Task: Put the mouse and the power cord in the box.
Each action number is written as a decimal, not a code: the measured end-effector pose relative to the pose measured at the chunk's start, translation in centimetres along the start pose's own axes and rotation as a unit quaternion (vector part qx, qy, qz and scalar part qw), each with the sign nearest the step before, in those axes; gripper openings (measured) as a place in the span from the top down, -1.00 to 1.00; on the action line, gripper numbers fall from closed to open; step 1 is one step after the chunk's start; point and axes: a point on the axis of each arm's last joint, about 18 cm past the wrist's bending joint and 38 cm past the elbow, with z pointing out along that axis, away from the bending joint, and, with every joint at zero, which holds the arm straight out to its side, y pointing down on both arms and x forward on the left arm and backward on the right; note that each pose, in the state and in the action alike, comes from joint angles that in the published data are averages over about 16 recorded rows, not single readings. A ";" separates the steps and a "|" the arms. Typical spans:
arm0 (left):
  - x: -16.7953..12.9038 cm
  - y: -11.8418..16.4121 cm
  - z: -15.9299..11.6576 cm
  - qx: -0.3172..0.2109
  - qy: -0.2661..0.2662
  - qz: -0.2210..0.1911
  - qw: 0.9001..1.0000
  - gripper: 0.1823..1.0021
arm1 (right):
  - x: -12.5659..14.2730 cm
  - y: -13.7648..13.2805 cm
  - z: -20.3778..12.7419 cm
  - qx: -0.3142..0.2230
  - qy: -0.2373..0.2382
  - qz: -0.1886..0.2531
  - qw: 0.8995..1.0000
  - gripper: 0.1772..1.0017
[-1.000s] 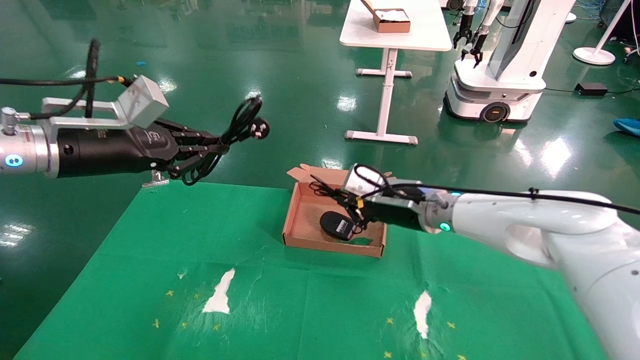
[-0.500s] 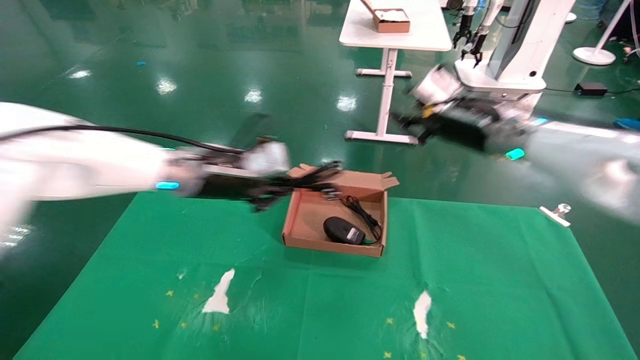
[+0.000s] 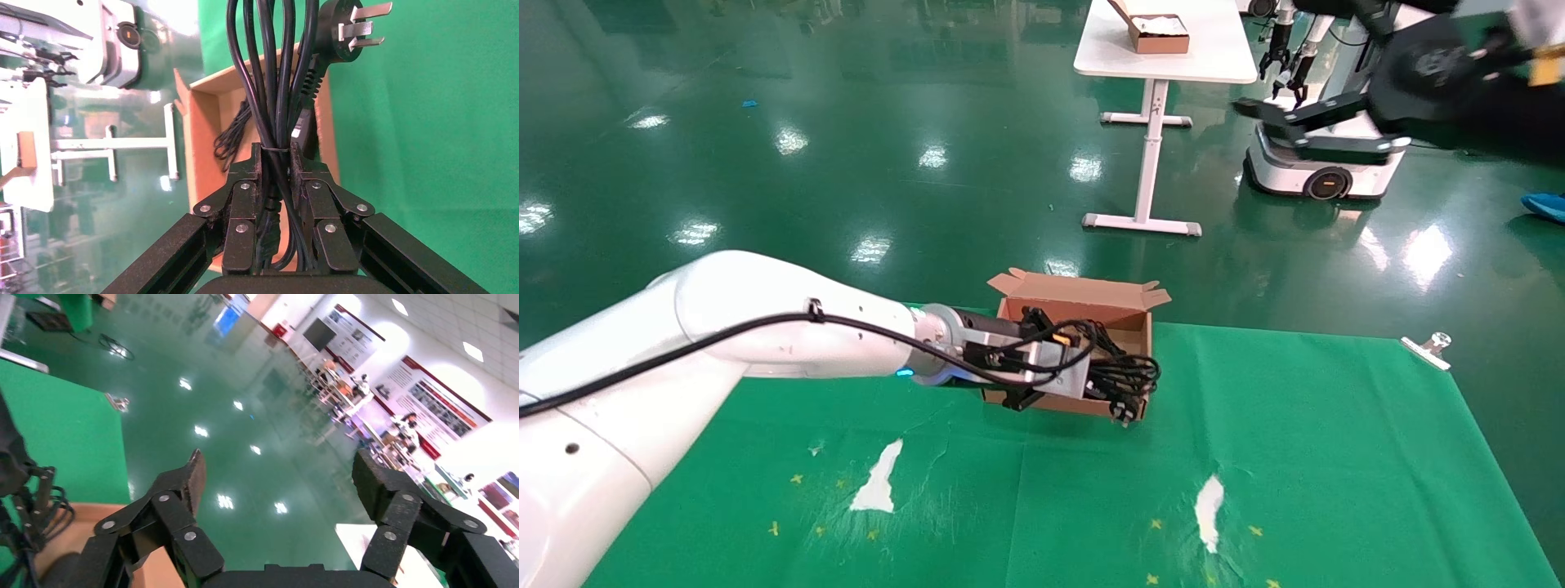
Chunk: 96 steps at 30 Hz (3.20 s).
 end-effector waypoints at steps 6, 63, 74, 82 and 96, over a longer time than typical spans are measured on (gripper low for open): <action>0.4 -1.3 0.9 -0.001 -0.005 -0.010 1.000 0.79 | 0.9 -0.2 -2.4 -0.014 0.002 -0.002 1.000 -0.68; 8.4 2.1 -5.5 0.158 0.027 -0.406 0.900 -0.65 | -8.4 -0.8 -4.1 0.014 -0.094 0.117 0.989 -1.00; 10.3 2.4 -11.8 0.249 0.043 -0.438 0.863 -0.93 | -12.7 -2.0 -5.4 0.040 -0.152 0.179 0.971 -1.00; 11.4 2.4 -17.3 0.309 0.047 -0.433 0.845 -0.99 | -15.8 -3.1 -6.5 0.056 -0.197 0.223 0.953 -1.00; 13.3 1.3 -26.9 0.386 0.056 -0.381 0.838 -1.00 | -20.8 -5.3 -8.9 0.075 -0.278 0.294 0.911 -1.00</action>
